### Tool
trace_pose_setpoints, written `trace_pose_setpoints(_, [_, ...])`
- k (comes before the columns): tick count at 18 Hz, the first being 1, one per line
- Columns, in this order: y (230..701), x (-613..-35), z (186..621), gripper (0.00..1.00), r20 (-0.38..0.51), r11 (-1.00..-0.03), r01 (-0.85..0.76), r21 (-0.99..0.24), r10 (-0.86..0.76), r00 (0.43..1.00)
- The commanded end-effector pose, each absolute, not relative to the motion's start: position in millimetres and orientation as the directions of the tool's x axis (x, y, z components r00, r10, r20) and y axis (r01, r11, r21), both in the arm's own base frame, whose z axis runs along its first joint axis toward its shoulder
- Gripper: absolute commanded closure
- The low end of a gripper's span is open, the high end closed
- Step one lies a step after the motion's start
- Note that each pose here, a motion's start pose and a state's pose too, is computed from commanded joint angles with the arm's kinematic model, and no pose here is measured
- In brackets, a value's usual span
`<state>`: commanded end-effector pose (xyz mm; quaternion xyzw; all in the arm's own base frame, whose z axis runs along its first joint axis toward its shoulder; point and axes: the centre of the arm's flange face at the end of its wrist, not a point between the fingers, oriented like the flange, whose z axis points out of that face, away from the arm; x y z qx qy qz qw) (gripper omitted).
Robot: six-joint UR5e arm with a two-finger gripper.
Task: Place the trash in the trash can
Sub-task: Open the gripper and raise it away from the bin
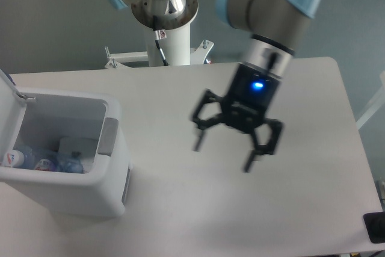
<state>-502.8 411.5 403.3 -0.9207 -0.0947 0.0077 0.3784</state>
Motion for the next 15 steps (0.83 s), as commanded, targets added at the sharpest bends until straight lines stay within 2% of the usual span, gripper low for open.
trace_pose_setpoints(1, [407,-506,396,0.0,0.018,-0.732,0.149,-0.665,0.184,0.983])
trace_pose_setpoints(4, [403,-515,372,0.0,-0.021,-0.804,0.154,-0.574,0.203,0.979])
trace_pose_setpoints(6, [394,-519,358,0.0,-0.114,-0.884,0.173,-0.435,0.245,0.963])
trace_pose_setpoints(9, [425,-496,350,0.0,-0.246,-0.961,0.094,-0.261,0.16,0.956])
trace_pose_setpoints(11, [421,-487,337,0.0,-0.28,-0.986,0.044,-0.16,0.088,0.956])
trace_pose_setpoints(15, [430,-477,335,0.0,-0.284,-0.989,0.022,-0.149,0.064,0.957])
